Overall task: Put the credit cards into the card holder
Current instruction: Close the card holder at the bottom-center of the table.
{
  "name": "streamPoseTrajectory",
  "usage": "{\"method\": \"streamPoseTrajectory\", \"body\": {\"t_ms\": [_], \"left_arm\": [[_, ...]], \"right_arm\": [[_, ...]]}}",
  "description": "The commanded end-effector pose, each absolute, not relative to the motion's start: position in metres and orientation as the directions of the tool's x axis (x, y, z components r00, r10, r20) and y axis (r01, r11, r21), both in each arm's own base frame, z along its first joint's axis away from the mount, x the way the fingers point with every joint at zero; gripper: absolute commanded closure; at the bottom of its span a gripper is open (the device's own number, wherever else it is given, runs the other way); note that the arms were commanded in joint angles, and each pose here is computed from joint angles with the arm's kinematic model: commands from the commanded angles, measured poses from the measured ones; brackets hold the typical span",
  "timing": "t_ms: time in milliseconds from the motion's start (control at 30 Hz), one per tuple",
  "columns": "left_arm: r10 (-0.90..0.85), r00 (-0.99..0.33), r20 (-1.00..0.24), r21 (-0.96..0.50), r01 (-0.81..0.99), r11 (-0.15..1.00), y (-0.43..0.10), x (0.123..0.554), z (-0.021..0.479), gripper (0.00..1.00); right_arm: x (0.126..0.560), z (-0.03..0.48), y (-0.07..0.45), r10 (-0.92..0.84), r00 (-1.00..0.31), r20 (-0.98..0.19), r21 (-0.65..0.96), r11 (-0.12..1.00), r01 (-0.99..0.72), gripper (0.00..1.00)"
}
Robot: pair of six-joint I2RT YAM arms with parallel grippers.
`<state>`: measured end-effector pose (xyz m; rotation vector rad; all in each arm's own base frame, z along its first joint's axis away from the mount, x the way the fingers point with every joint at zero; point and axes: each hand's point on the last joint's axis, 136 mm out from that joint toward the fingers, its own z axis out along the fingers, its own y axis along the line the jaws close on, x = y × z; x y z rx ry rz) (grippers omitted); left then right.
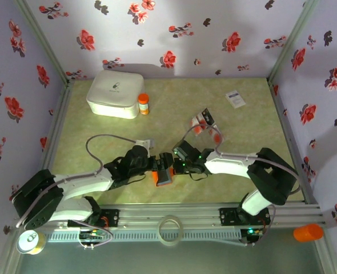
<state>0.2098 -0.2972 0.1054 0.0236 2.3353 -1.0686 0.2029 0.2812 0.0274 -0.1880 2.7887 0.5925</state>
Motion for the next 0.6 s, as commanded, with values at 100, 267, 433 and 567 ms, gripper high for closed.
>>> {"method": "streamPoseTrajectory", "body": {"t_ms": [100, 267, 433, 567], "left_arm": [[-0.214, -0.85, -0.481, -0.708, 0.233, 0.667, -0.31, 0.208, 0.101, 0.0], [-0.222, -0.847, -0.483, -0.69, 0.212, 0.692, -0.31, 0.211, 0.09, 0.0], [-0.233, -0.841, -0.488, -0.667, 0.187, 0.721, -0.309, 0.216, 0.077, 0.0], [-0.235, -0.843, -0.484, -0.651, 0.167, 0.74, -0.311, 0.217, 0.062, 0.0]], "right_arm": [[0.211, 0.037, 0.283, -0.041, -0.949, -0.313, 0.409, 0.896, -0.173, 0.97], [0.211, 0.048, 0.273, -0.013, -0.944, -0.329, 0.418, 0.895, -0.158, 0.72], [0.209, 0.061, 0.25, 0.029, -0.936, -0.351, 0.41, 0.903, -0.126, 0.64], [0.207, 0.072, 0.231, 0.078, -0.926, -0.369, 0.427, 0.899, -0.095, 0.64]]}}
